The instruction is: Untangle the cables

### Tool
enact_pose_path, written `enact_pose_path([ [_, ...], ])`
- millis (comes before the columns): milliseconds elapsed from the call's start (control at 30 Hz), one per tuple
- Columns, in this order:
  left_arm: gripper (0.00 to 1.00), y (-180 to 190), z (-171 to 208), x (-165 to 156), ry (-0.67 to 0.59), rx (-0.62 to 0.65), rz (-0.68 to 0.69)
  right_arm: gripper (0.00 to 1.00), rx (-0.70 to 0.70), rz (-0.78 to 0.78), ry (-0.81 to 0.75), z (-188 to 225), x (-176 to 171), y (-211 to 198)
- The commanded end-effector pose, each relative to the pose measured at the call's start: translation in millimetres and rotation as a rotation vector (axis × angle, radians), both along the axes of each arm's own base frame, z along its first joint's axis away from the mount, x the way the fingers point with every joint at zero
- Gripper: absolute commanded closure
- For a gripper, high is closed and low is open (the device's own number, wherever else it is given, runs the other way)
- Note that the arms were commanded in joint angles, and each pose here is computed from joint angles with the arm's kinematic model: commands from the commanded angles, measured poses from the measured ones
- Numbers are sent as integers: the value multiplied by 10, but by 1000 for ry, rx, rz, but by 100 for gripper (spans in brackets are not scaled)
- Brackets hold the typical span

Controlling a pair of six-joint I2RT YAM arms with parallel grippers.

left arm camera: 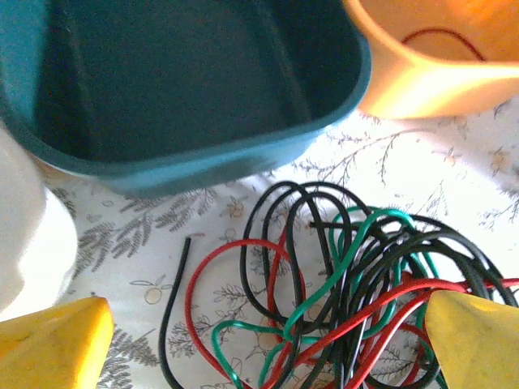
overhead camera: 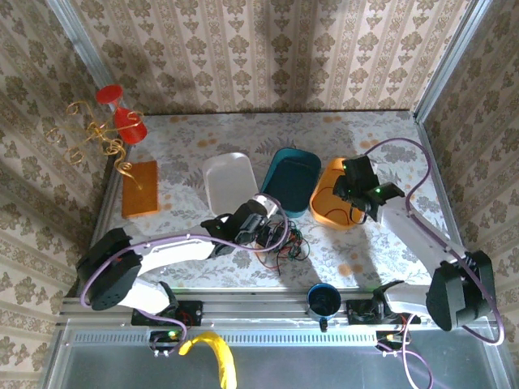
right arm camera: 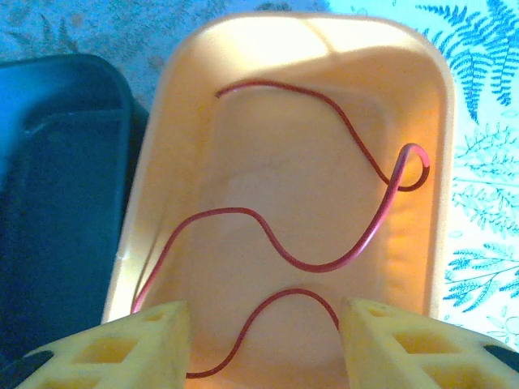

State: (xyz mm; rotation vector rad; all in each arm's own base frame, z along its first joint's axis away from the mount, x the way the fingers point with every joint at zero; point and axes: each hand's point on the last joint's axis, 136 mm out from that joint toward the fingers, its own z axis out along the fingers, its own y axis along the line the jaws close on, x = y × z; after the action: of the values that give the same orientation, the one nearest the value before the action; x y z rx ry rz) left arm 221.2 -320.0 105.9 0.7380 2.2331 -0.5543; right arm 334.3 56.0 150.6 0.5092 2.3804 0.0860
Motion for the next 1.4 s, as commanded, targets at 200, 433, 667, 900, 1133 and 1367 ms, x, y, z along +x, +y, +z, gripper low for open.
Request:
enact_pose_path([
  [200, 0, 271, 158, 81, -7, -27, 56, 48, 36, 174, 9, 79, -120, 217],
  [433, 0, 385, 101, 37, 6, -16, 82, 49, 148, 349, 77, -68, -237, 580],
  [667, 0, 330, 114, 46, 13, -36, 80, 51, 191, 390, 78, -81, -339, 677],
  [900, 0, 373, 34, 55, 44, -34, 106, 52, 231, 706, 38, 114, -706, 1338],
  [1133, 1, 550, -86, 19, 90, -19, 163, 54, 194, 962, 168, -191, -1182, 1887],
  [1367, 6, 753, -354, -269, 199, 70, 126, 55, 198, 968, 237, -425, -1244, 1936],
])
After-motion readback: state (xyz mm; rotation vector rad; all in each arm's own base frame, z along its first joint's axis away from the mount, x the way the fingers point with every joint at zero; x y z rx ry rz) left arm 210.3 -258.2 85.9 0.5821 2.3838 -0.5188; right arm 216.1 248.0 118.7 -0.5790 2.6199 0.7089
